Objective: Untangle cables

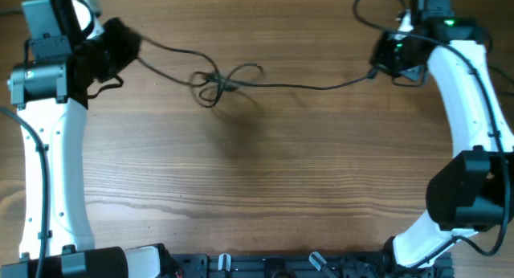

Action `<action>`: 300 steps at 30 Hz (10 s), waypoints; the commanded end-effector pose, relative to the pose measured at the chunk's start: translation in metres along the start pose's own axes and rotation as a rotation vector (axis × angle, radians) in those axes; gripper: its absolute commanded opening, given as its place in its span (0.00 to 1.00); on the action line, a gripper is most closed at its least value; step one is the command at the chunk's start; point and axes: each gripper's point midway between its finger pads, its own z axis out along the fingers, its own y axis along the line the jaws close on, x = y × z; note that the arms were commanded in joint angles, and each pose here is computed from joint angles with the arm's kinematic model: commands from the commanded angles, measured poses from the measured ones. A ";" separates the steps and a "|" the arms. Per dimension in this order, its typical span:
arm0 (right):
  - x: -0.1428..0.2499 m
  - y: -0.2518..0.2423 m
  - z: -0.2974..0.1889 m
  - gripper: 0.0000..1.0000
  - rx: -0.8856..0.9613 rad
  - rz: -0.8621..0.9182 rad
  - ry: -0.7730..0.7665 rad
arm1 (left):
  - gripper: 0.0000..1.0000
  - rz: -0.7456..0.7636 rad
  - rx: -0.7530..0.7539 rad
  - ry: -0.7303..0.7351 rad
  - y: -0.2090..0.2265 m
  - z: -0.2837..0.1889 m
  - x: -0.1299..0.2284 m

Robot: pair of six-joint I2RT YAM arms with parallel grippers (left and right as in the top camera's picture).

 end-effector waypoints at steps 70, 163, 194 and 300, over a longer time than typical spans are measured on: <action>0.067 0.138 -0.011 0.98 -0.241 -0.435 0.219 | 1.00 -0.098 -0.355 0.174 0.039 0.066 0.058; 0.080 -0.024 -0.183 1.00 -0.250 0.030 -0.356 | 1.00 0.070 -0.127 0.284 -0.052 0.109 0.121; 0.151 -0.035 -0.124 1.00 -0.516 -0.208 -1.260 | 1.00 0.070 -0.127 0.284 -0.052 0.109 0.121; 0.161 -0.047 -0.079 0.99 -0.438 -0.204 -1.108 | 1.00 0.501 0.235 -0.676 0.098 -0.019 0.186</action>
